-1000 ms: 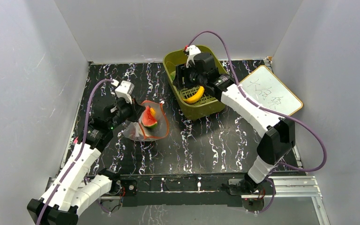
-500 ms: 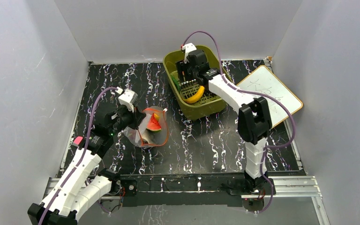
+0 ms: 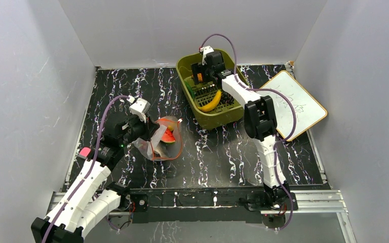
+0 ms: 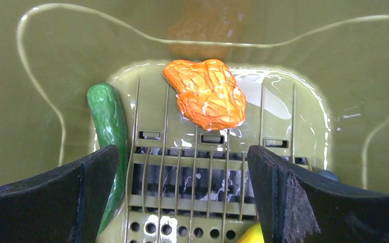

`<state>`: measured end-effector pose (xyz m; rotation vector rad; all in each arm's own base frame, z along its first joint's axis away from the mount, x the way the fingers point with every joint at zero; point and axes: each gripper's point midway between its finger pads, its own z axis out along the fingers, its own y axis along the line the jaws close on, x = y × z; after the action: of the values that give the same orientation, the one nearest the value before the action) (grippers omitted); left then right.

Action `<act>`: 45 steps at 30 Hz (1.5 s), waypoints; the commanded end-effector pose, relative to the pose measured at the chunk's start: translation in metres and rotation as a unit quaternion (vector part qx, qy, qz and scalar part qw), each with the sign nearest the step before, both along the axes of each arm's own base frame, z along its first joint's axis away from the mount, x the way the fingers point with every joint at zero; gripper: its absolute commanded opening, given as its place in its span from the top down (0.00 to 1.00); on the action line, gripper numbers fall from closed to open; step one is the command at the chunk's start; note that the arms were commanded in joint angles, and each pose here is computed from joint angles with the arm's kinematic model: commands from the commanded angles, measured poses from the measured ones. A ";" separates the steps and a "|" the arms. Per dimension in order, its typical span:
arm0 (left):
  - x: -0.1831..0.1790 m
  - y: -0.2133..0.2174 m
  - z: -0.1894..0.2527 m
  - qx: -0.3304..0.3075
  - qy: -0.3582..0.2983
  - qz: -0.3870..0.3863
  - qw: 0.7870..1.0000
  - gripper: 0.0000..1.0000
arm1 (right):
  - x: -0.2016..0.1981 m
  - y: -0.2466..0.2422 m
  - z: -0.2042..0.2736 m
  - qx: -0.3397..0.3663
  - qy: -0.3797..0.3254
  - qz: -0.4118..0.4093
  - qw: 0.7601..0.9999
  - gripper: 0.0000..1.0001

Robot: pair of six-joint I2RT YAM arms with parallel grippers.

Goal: Place the food in the zip-top bag and seal the zipper
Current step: Pick up the fake seafood from the bin.

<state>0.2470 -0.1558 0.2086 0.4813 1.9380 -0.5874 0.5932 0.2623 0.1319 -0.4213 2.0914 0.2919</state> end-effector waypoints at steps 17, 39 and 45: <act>0.006 -0.002 -0.008 0.011 0.004 -0.002 1.000 1.00 | 0.059 0.002 -0.042 -0.017 -0.084 -0.014 0.996 0.02; 0.005 -0.003 -0.007 0.005 0.001 -0.003 1.000 1.00 | 0.049 0.010 -0.023 0.005 -0.135 0.026 0.991 0.34; 0.004 -0.003 -0.007 0.004 0.003 -0.003 1.000 1.00 | 0.042 0.010 0.002 0.016 -0.149 0.028 0.988 0.44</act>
<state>0.2505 -0.1552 0.1942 0.4796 1.9841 -0.5735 0.6337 0.2710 0.0625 -0.4811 1.9158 0.2597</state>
